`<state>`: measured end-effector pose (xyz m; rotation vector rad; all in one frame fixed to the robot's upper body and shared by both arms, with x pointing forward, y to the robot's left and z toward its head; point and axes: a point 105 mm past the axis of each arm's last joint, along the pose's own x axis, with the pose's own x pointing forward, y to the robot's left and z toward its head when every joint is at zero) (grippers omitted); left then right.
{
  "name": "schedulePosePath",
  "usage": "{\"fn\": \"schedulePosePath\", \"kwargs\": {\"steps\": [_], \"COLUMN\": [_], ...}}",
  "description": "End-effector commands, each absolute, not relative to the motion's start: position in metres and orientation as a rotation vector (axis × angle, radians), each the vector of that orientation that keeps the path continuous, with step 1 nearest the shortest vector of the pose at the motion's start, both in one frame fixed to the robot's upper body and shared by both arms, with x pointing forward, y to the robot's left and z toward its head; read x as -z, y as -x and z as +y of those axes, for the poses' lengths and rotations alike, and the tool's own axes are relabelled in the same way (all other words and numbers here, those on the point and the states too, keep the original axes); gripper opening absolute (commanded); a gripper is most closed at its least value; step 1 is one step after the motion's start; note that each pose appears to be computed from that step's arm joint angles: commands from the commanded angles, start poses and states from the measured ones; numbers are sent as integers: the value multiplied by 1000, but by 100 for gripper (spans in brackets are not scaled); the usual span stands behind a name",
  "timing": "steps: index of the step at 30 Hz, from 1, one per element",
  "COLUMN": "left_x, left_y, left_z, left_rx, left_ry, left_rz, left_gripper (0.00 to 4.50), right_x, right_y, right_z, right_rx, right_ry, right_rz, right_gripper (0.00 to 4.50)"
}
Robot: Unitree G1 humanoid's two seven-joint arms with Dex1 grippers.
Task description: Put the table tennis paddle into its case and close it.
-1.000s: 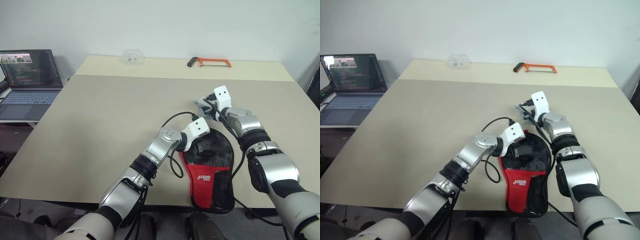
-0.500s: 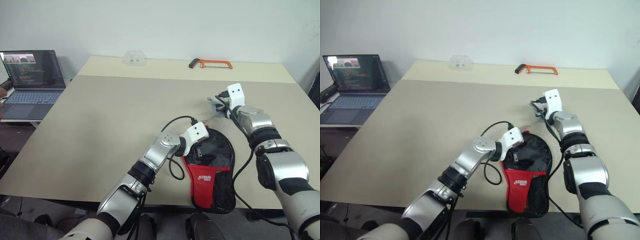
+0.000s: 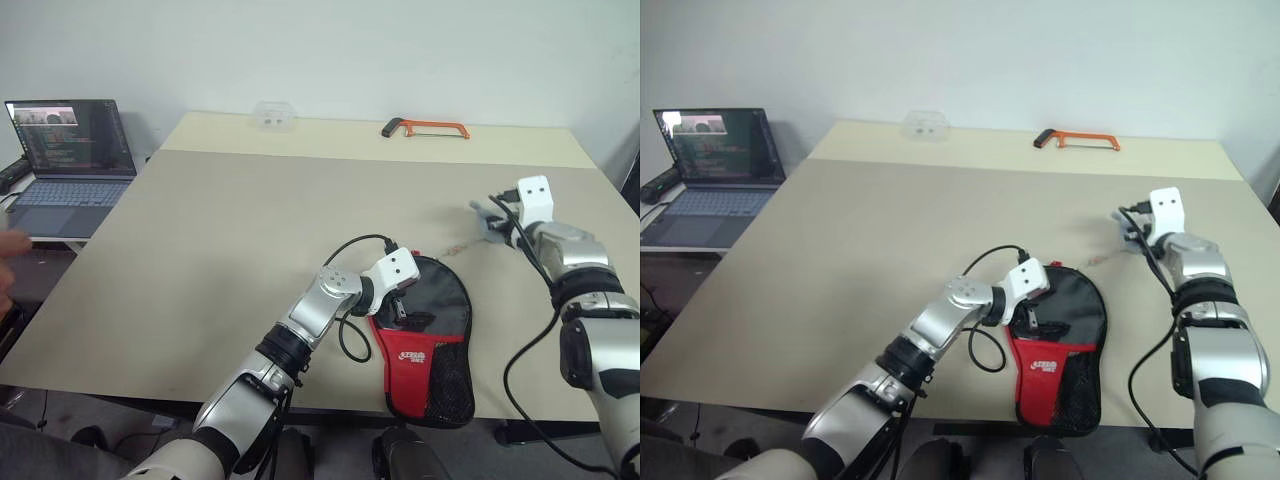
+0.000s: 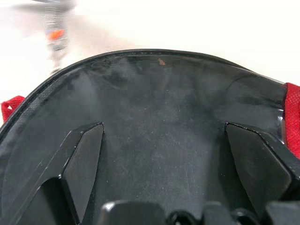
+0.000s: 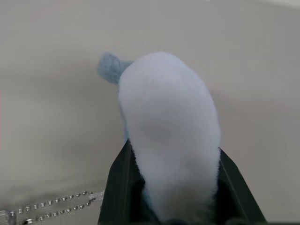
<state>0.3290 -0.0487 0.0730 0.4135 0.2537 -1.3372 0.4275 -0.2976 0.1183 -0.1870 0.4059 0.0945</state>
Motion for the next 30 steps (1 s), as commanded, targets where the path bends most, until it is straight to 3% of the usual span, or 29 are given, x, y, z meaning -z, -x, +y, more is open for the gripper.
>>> {"fn": "schedulePosePath", "kwargs": {"steps": [1,15,30], "left_x": [-25,-27,-28], "left_y": [-318,-312,-311], "left_z": [-38,-54,-76], "left_rx": [1336,1403,1461], "left_ry": [-483,-497,-546], "left_rz": [432,411,384], "left_gripper": [450,450,450], "right_x": [-150,-133,-121], "right_y": [-413,-272,-209], "right_z": [-317,-290,-290], "right_rx": [-99,-412,-468], "right_ry": [220,258,276], "right_rz": [338,524,661], "right_gripper": [64,55,55]}}
